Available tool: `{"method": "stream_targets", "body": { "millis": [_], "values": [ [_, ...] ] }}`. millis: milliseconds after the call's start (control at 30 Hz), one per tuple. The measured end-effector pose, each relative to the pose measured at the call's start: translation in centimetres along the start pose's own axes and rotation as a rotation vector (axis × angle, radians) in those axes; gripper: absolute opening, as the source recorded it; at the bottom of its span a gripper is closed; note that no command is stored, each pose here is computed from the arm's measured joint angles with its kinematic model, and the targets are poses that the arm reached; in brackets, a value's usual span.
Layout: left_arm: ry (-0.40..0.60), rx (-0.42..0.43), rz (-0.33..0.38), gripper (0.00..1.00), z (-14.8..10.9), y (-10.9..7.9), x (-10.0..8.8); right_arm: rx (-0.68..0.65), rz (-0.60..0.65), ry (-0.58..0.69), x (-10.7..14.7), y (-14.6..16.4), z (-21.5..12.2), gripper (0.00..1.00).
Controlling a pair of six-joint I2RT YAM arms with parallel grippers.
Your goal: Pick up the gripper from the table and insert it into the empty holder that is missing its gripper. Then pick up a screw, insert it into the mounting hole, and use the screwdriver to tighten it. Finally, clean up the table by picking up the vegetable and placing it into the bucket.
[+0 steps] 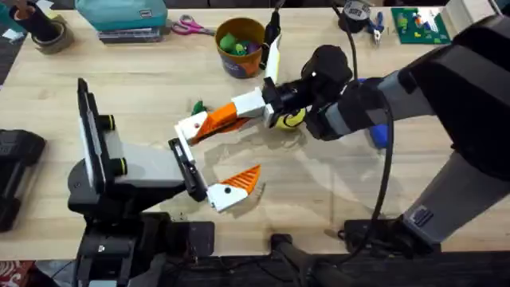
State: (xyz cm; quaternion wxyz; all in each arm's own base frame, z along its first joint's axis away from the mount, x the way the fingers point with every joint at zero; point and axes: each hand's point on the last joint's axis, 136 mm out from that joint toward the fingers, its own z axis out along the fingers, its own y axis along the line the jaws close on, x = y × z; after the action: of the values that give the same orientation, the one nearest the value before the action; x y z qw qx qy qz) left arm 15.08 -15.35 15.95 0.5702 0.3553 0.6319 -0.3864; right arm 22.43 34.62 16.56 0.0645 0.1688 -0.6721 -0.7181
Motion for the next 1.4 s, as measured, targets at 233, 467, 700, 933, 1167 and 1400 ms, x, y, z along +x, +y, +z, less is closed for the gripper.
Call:
{"method": "stream_targets", "body": {
  "millis": [233, 467, 700, 933, 1167, 1400],
  "values": [
    [0.000, 0.000, 0.000, 0.986, 0.0, 0.0, 0.0, 0.000, 0.000, 0.001, 0.0, 0.0, 0.0, 0.008],
    [0.000, 0.008, 0.003, 0.985, 0.0, -0.1, 0.0, 0.002, 0.009, -0.006, -0.1, -0.1, 0.0, 0.201],
    [0.001, 0.032, 0.010, 0.985, 0.0, -0.6, 0.0, 0.011, 0.051, -0.019, -0.3, -1.3, 0.2, 0.863],
    [0.001, 0.035, 0.010, 0.985, 0.0, -0.6, 0.0, 0.011, 0.051, -0.025, -0.3, -1.3, 0.2, 0.991],
    [0.001, 0.035, 0.010, 0.985, 0.0, -0.6, 0.0, 0.012, 0.051, -0.030, -0.5, -1.3, 0.1, 0.993],
    [0.001, 0.035, 0.010, 0.986, 0.0, -0.6, 0.0, 0.013, 0.036, -0.041, -1.0, 0.2, -1.2, 0.994]
  ]
}}
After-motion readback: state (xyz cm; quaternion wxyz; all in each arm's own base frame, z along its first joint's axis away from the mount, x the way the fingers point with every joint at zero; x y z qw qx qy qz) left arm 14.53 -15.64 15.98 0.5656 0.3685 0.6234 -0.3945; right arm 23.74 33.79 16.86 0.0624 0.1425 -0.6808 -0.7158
